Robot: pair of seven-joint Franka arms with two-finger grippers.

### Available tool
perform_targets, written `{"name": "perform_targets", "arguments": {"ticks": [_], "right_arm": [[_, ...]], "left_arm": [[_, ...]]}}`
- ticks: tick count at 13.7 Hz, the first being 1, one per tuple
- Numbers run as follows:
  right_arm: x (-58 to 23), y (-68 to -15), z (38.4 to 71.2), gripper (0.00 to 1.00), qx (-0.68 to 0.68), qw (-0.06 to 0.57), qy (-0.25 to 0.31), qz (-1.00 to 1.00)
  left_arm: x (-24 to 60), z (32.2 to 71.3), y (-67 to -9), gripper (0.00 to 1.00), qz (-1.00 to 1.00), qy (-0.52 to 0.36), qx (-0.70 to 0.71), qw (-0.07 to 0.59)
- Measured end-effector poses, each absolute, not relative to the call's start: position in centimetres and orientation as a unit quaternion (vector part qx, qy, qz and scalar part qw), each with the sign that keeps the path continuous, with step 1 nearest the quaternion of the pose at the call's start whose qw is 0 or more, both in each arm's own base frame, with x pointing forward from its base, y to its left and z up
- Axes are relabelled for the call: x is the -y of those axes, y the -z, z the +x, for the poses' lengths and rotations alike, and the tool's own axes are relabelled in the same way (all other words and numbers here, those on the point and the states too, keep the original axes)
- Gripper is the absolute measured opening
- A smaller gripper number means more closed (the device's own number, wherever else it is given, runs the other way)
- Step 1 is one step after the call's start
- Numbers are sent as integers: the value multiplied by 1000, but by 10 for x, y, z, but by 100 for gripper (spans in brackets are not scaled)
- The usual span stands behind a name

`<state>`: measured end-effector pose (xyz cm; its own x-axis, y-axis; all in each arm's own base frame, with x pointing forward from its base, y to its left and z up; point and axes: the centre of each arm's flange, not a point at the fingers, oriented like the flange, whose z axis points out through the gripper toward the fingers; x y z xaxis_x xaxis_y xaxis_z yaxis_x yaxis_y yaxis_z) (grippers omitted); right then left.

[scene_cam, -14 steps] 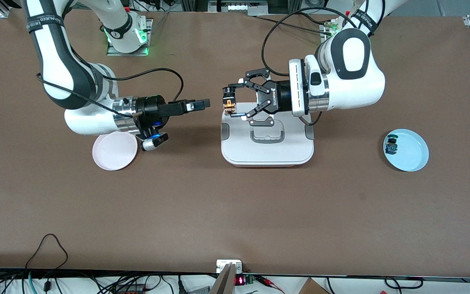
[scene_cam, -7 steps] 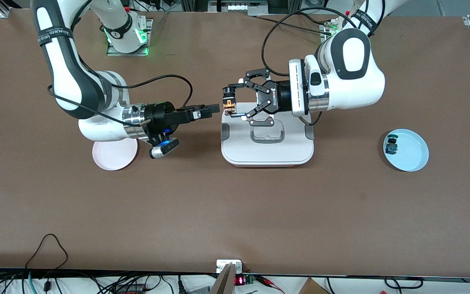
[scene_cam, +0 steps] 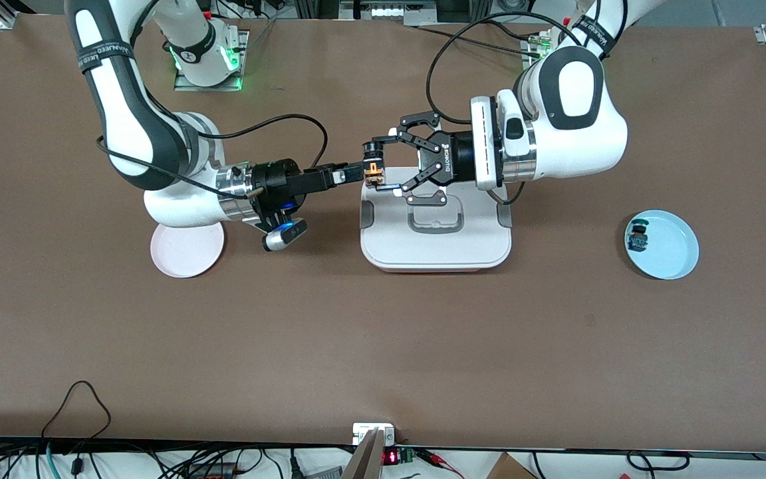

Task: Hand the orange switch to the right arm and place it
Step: 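Close the right gripper on the orange switch held by the left gripper, then open the left gripper and withdraw it while the right gripper pulls back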

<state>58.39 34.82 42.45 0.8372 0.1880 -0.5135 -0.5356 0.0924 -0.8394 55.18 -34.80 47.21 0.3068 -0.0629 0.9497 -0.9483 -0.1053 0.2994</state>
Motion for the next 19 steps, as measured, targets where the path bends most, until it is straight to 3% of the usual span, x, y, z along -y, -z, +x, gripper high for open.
{"name": "perform_targets", "arguments": {"ticks": [10,12,13,14,16,19], "right_arm": [[-362,-423,576,94,-111,731,-233,-632],[-362,-421,576,78,-110,731,-231,-632],[-362,-420,576,77,-109,731,-230,-633],[-362,-420,577,70,-108,732,-228,-633],[-361,-424,578,43,-105,734,-224,-633],[-361,-423,578,40,-106,734,-225,-632]], "left_arm": [[348,552,-472,72,613,-420,412,527],[348,552,-472,72,613,-420,412,527],[348,552,-472,72,613,-420,412,527],[348,552,-472,72,613,-420,412,527],[348,552,-471,72,614,-420,412,527],[348,552,-471,72,614,-421,412,525]]}}
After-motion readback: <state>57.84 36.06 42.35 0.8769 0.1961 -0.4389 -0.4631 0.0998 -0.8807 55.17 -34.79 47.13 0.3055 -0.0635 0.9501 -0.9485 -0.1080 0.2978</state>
